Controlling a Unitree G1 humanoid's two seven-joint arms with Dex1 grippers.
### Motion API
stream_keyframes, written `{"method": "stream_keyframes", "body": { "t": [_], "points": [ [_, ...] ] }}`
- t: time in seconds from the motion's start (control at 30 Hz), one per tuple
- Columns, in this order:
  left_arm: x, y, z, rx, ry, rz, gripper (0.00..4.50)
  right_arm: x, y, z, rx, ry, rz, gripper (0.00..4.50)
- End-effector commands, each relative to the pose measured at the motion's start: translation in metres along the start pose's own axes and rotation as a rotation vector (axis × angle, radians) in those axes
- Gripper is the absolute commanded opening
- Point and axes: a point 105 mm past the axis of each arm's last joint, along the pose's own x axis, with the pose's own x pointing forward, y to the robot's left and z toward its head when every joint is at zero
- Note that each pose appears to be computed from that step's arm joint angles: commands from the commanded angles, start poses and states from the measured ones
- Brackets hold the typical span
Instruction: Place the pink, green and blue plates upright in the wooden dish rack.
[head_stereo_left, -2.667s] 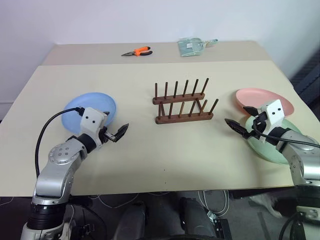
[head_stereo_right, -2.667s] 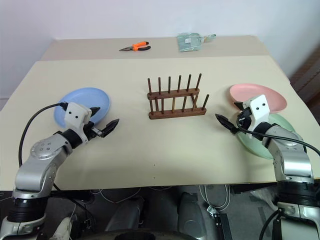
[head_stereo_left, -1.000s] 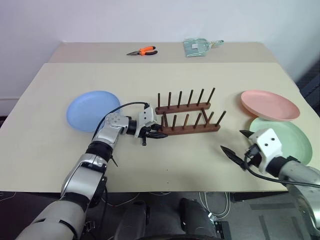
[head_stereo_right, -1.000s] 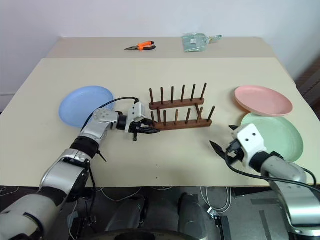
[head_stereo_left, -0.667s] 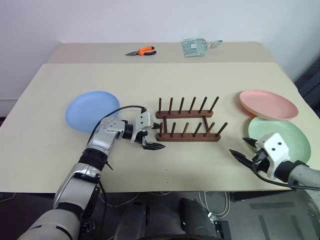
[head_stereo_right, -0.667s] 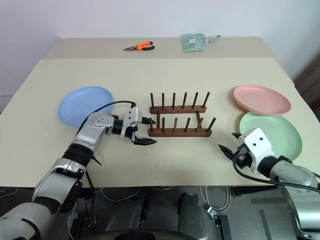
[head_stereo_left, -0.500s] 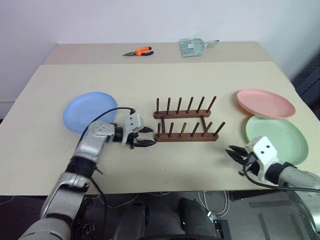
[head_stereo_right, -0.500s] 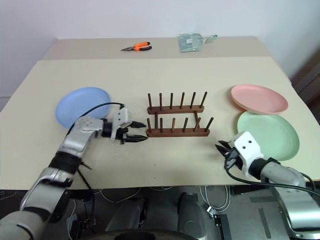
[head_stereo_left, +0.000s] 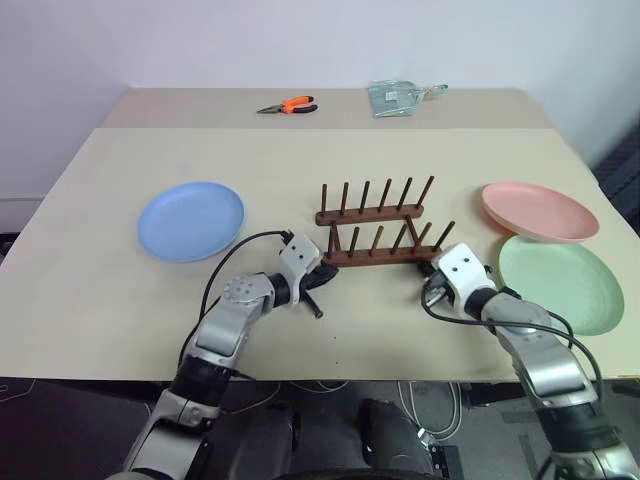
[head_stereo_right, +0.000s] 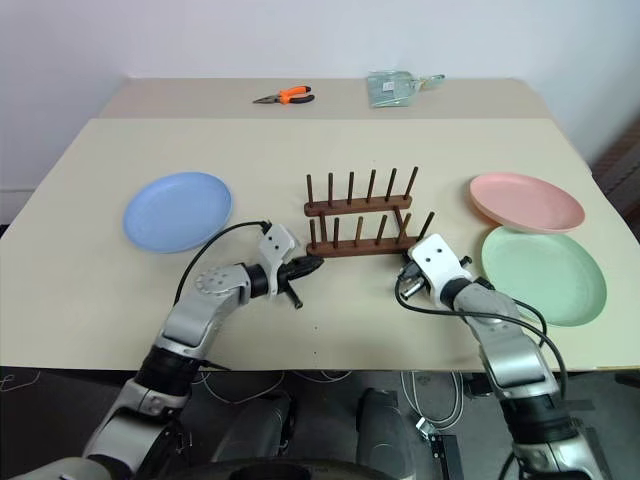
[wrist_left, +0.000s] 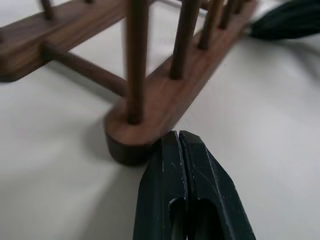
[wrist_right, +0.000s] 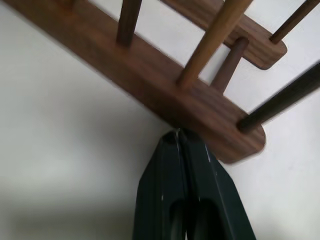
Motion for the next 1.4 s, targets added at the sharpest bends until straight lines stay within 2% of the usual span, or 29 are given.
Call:
{"method": "stream_keyframes", "body": {
  "t": [0.03, 0.13, 0.23, 0.33, 0.43, 0.53, 0.6, 0.7, 0.83, 0.93, 1.03, 1.13, 1.3, 1.4],
  "points": [
    [-0.001, 0.025, -0.013, -0.014, 0.043, 0.124, 0.03, 0.01, -0.011, -0.001, -0.016, 0.007, -0.056, 0.0],
    [0.001, 0.031, -0.01, -0.014, 0.034, 0.134, 0.03, 0.011, -0.02, 0.005, -0.021, -0.013, -0.067, 0.0],
    [0.0, 0.031, -0.007, -0.01, 0.018, 0.133, 0.0, 0.001, -0.031, 0.014, -0.04, -0.042, -0.068, 0.8],
    [-0.008, 0.024, 0.004, -0.012, -0.047, 0.089, 0.0, -0.027, -0.057, 0.036, -0.202, -0.084, -0.106, 2.24],
    [-0.018, 0.004, 0.022, -0.009, -0.144, -0.028, 0.0, -0.057, -0.09, 0.041, -0.391, -0.017, -0.167, 3.73],
    [-0.026, -0.017, 0.031, -0.013, -0.187, -0.141, 0.0, -0.073, -0.115, 0.031, -0.546, 0.097, -0.19, 3.73],
    [-0.029, -0.028, 0.036, -0.004, -0.207, -0.201, 0.0, -0.076, -0.128, 0.023, -0.58, 0.146, -0.212, 3.73],
    [-0.028, -0.036, 0.04, 0.003, -0.217, -0.233, 0.0, -0.072, -0.142, 0.003, -0.673, 0.24, -0.215, 3.73],
    [-0.025, -0.038, 0.046, 0.005, -0.236, -0.227, 0.0, -0.061, -0.153, -0.026, -0.691, 0.321, -0.212, 3.73],
    [-0.027, -0.038, 0.047, 0.006, -0.241, -0.219, 0.0, -0.056, -0.159, -0.033, -0.752, 0.338, -0.226, 2.9],
    [-0.032, -0.038, 0.044, 0.01, -0.234, -0.212, 0.0, -0.054, -0.162, -0.031, -0.782, 0.326, -0.24, 1.46],
    [-0.035, -0.038, 0.039, 0.009, -0.223, -0.207, 0.0, -0.053, -0.161, -0.023, -0.788, 0.282, -0.25, 0.02],
    [-0.038, -0.035, 0.04, 0.005, -0.224, -0.2, 0.0, -0.066, -0.162, 0.027, -0.817, 0.117, -0.309, 0.02],
    [-0.039, -0.032, 0.04, -0.006, -0.232, -0.198, 0.0, -0.071, -0.147, 0.08, -0.526, -0.149, -0.326, 0.02]
  ]
}}
